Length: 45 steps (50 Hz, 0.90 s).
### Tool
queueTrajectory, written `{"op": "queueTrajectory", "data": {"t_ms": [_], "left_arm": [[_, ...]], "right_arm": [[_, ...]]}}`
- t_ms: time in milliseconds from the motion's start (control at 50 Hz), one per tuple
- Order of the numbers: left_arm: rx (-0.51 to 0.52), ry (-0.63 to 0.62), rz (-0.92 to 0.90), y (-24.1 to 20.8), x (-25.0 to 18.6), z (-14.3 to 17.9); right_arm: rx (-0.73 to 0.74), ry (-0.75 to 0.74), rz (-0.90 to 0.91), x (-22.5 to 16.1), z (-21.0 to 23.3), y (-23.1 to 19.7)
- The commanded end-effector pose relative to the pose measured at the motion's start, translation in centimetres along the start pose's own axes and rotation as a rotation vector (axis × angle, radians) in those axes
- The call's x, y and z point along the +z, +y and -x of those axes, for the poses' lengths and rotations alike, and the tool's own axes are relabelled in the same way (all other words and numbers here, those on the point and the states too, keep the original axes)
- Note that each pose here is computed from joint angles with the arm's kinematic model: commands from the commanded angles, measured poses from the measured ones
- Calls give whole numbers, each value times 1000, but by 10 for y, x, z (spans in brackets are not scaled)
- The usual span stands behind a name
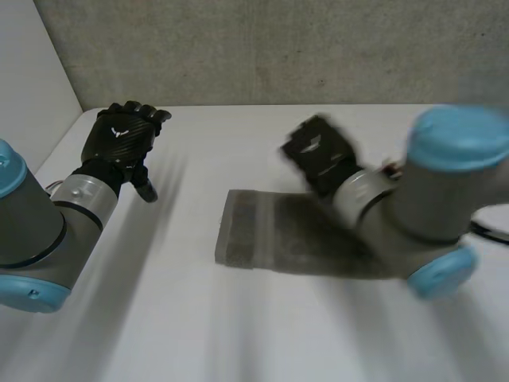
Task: Fold the towel.
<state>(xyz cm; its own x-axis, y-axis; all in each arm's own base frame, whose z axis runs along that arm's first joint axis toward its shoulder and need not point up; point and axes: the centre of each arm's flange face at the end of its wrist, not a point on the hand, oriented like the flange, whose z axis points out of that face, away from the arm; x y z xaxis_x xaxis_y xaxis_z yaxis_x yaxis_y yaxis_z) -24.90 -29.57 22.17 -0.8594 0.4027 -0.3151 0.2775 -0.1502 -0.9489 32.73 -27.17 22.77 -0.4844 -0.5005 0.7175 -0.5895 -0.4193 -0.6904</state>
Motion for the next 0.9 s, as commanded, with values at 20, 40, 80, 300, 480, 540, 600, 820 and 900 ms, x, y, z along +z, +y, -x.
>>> {"op": "queueTrajectory", "data": {"t_ms": [20,40,80,300,480,540,600,820,900], "left_arm": [[-2,9,1,1,0,-4],[-2,9,1,1,0,-4],[-2,11,0,1,1,-4],[0,55,-23,-2,8,-22],[-8,147,-67,-15,4,-59],[-21,180,-78,-19,2,-75],[-35,220,-80,-19,-1,-94],[-30,308,-50,2,1,-148],[-24,271,-20,12,4,-149]], "right_arm": [[-2,-219,-28,-1,96,-1],[-2,-219,-28,-1,97,-1],[0,-246,-28,-2,105,1],[116,-303,-102,-18,86,-8],[428,-105,27,-38,5,28],[472,-71,92,-48,-2,47],[500,-38,161,-59,-8,68],[551,-45,285,-78,10,101],[561,-44,305,-80,11,107]]}}
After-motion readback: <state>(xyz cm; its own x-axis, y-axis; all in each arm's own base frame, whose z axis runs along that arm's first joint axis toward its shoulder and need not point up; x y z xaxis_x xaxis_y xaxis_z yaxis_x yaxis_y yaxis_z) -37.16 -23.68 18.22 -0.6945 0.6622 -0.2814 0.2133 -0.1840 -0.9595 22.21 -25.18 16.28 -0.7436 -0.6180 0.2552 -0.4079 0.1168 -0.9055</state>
